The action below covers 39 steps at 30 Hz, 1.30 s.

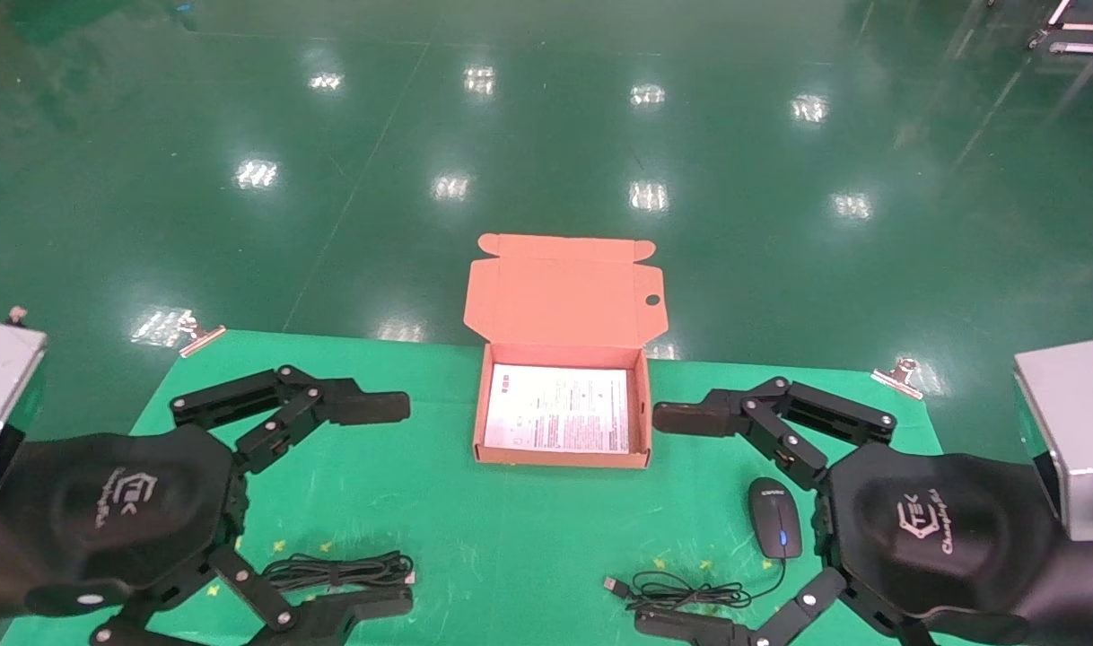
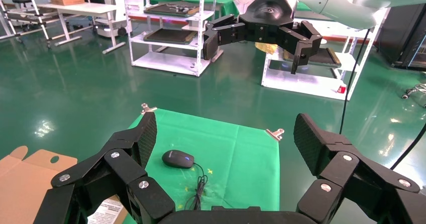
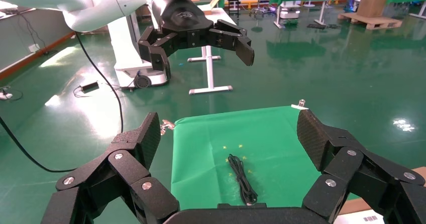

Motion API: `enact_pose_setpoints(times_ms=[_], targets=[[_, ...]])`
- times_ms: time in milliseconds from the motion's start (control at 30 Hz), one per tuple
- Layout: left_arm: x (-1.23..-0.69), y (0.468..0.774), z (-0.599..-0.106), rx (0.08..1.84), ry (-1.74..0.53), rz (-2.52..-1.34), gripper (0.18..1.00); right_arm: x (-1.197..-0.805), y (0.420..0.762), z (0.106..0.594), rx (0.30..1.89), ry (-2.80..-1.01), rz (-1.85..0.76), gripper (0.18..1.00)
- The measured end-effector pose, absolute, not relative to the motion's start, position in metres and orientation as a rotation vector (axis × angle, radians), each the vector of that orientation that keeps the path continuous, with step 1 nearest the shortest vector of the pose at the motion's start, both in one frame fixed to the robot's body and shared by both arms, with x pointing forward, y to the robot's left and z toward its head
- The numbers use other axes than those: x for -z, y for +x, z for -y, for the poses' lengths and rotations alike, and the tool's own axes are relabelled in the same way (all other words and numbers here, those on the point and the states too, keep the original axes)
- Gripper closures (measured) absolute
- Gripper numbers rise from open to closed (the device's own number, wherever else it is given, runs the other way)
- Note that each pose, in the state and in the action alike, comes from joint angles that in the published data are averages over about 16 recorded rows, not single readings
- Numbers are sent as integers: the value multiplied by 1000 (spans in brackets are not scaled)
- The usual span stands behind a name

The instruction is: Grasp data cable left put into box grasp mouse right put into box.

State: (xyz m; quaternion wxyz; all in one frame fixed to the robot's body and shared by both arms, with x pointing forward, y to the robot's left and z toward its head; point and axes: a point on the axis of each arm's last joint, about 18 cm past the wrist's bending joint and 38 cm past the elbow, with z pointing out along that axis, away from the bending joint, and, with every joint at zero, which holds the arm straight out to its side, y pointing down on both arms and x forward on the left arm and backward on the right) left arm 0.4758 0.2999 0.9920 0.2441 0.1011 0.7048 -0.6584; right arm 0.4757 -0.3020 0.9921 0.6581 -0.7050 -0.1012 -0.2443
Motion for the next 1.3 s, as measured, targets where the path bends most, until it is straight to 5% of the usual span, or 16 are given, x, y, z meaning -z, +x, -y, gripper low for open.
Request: enact_pose_setpoints(times_ms=[733,1300], targets=[[-981,480,-298,1715,262,-2007,184,-987,477,303,601,-1688,258,178],[-939,525,-295,1071,264,-2348,184,-946,524,304,839,-2255,558,178]])
